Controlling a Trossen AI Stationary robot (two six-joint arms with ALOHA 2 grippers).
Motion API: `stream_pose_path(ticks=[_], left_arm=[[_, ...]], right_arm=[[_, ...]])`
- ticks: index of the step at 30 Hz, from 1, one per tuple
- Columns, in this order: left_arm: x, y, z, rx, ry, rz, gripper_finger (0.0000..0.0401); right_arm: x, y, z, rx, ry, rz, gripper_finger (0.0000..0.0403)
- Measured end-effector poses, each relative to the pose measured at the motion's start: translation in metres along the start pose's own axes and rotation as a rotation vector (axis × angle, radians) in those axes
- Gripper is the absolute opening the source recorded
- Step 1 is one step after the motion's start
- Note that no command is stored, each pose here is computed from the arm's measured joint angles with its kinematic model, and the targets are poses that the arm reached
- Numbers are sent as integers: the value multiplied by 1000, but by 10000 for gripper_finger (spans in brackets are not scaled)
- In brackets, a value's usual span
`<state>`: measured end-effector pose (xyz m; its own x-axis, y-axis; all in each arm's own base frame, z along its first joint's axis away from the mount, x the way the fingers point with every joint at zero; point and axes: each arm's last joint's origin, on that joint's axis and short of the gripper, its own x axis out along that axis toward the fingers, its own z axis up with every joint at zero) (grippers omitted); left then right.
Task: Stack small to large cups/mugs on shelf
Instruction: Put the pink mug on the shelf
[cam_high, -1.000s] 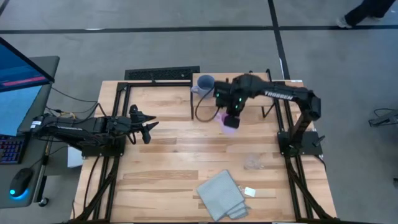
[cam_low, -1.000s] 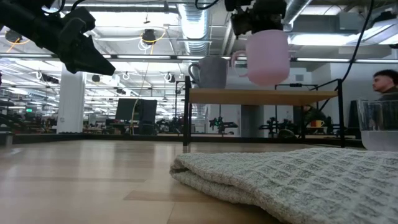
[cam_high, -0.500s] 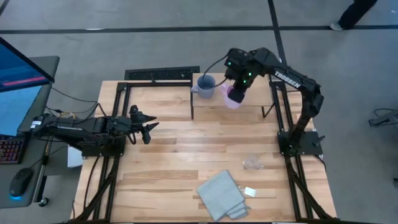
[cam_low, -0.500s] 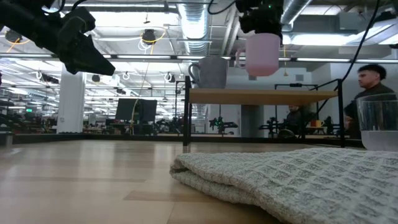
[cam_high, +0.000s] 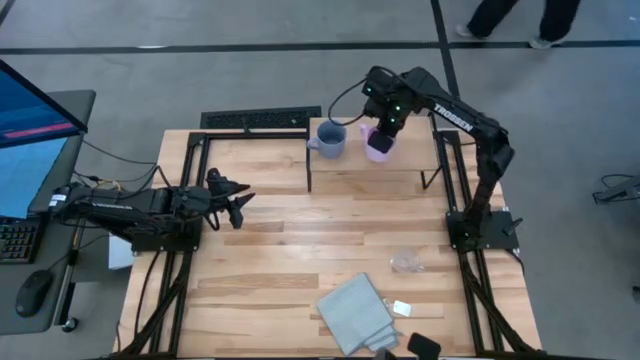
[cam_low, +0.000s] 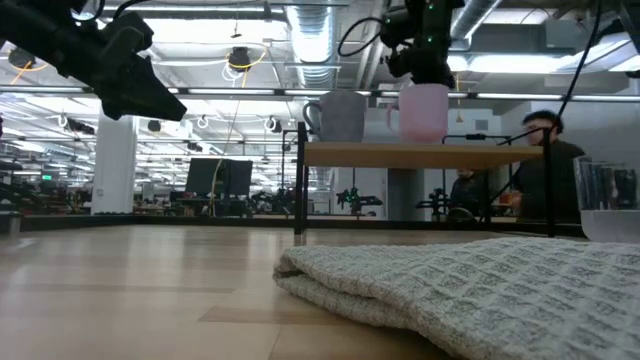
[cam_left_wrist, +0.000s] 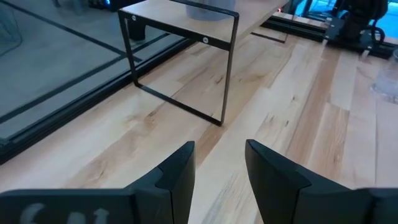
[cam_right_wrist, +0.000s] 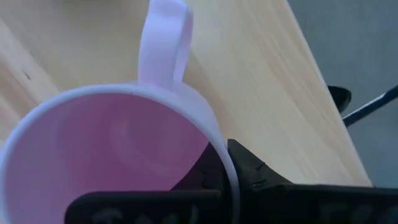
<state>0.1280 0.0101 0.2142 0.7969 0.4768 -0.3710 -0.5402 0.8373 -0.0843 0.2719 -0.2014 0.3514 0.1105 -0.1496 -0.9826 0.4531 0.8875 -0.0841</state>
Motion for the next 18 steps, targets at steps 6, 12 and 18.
stream_pose_path(ticks=[6,12,18], left_arm=[[0,0,0,-11,-1,1,132],[0,0,0,-17,-1,1,132],[0,0,0,-22,-1,1,132]], right_arm=[[14,-3,10,-17,2,2,15],[16,-14,12,6,-8,-3,18],[7,-15,14,-8,-44,-11,20]])
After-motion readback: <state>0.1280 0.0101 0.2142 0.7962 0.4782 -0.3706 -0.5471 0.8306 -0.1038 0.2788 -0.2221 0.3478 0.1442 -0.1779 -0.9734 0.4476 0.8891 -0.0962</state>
